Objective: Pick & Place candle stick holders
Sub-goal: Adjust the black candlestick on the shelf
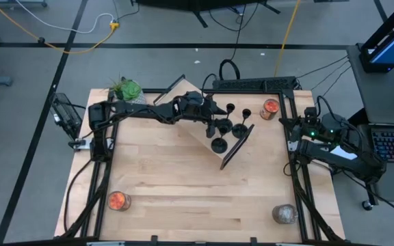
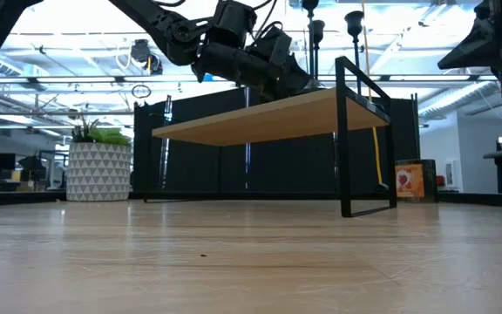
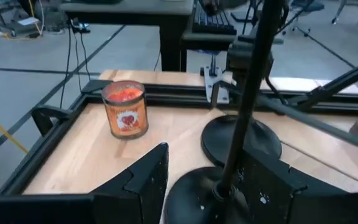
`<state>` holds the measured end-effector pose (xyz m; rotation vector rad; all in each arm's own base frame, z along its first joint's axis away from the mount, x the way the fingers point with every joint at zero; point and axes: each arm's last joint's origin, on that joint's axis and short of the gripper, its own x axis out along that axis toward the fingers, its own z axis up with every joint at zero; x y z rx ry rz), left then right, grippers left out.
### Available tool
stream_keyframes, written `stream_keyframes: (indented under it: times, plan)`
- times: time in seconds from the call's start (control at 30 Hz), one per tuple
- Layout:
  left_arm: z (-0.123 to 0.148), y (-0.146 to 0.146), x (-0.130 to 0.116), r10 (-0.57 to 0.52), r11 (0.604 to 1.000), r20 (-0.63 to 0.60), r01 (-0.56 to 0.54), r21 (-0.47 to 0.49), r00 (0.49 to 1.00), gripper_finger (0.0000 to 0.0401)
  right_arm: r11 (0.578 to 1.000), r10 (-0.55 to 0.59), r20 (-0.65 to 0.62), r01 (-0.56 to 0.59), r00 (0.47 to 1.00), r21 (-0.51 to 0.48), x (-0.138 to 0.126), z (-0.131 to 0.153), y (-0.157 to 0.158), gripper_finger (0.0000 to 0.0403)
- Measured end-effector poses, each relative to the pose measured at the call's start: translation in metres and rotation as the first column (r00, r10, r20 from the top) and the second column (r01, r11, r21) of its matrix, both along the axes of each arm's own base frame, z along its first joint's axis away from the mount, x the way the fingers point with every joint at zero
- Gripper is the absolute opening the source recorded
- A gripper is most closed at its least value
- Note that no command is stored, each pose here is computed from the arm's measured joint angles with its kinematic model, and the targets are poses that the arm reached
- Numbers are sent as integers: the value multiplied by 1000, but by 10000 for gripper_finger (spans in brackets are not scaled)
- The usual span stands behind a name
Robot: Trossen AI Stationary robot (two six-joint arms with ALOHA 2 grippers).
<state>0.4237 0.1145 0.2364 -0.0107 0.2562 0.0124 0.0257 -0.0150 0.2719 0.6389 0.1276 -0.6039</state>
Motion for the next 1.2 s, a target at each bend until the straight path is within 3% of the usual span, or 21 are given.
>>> stream_keyframes:
  times: [0.3,0.77,1.2]
  plan:
    - [-3,0,0,-3,1000,-13,3,6,1000,181,1000,-6,1,6,1000,0,0,0,0,0]
    - [-4,-1,1,-6,1000,-19,7,10,1000,69,1000,-9,5,9,1000,7,0,0,0,0]
    - [-4,-13,1,-22,999,-54,20,-31,998,42,1000,-7,4,7,1000,6,0,0,0,0]
